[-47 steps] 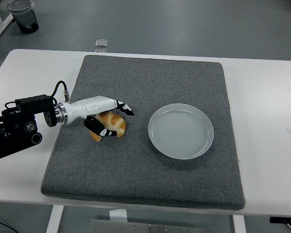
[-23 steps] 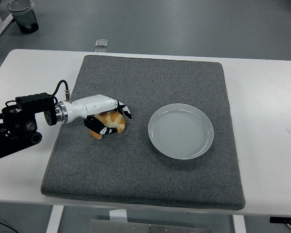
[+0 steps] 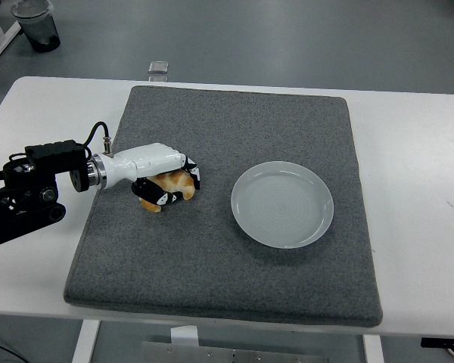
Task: Place the bread on the plate
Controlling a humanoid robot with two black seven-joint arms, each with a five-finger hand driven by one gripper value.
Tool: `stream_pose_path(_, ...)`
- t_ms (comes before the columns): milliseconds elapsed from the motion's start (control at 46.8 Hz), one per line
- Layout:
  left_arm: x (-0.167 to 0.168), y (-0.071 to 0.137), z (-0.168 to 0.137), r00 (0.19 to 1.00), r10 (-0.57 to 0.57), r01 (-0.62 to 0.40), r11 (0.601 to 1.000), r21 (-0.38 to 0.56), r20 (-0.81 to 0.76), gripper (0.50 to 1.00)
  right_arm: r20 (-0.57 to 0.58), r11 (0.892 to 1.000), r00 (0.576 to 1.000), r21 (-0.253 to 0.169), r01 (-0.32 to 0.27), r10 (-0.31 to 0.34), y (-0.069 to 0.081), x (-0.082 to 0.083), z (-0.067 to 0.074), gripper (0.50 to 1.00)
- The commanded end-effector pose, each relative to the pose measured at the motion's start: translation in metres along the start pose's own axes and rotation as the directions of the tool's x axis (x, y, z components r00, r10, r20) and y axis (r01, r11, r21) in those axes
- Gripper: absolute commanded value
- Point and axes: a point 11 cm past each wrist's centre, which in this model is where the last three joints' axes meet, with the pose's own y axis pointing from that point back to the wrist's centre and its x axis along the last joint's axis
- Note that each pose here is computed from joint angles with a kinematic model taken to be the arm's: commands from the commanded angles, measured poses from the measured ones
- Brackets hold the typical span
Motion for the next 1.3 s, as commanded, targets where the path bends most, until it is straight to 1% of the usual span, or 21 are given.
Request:
stream_pose_path(0,0.001,0.0,0.001,1.0,0.004,-0.004,1.0,-0.004,0.007,0.5,0.0,1.0,1.0,0.0,0.0,0.0,0.0,0.0,0.0,0.932)
stream_pose_path(299,0.003,-0.001,0.001,0.998,0.003,-0.003,1.0,-0.005,0.061,0.5,0.0,1.0,1.0,0.0,0.0,0.0,0.0,0.0,0.0,0.932)
stream_pose_path(427,0.012,-0.001,0.002,0.997,0.021,-0.02,1.0,-0.009,0.068,0.5,0.0,1.0,1.0,0.0,0.0,0.0,0.0,0.0,0.0,0.932)
stream_pose_path(577,0.038,-0.002,0.007,0.993,0.064,-0.062,0.998,-0.022,0.097,0.5,0.0,1.0,1.0,0.0,0.0,0.0,0.0,0.0,0.0,0.93)
stream_pose_path(726,0.075,-0.002,0.015,0.982,0.131,-0.126,0.991,-0.043,0.133,0.5,0.0,1.0,1.0,0.0,0.0,0.0,0.0,0.0,0.0,0.932)
stream_pose_path(897,0.106,0.0,0.024,0.973,0.174,-0.166,0.984,-0.062,0.154,0.5,-0.001,1.0,1.0,0.003,0.0,0.0,0.0,0.0,-0.002,0.932)
stream_pose_path(983,0.119,0.002,0.028,0.968,0.187,-0.178,0.982,-0.07,0.165,0.5,-0.002,1.0,1.0,0.009,-0.001,0.001,0.0,0.001,-0.005,0.932)
stream_pose_path(1090,0.134,0.005,0.035,0.963,0.208,-0.195,0.977,-0.086,0.174,0.5,-0.002,1.0,1.0,0.01,-0.001,0.001,0.0,0.001,-0.006,0.932)
stream_pose_path(1282,0.155,0.005,0.05,0.952,0.231,-0.21,0.97,-0.12,0.202,0.5,-0.003,1.0,1.0,0.01,0.0,0.0,0.0,0.0,-0.006,0.932)
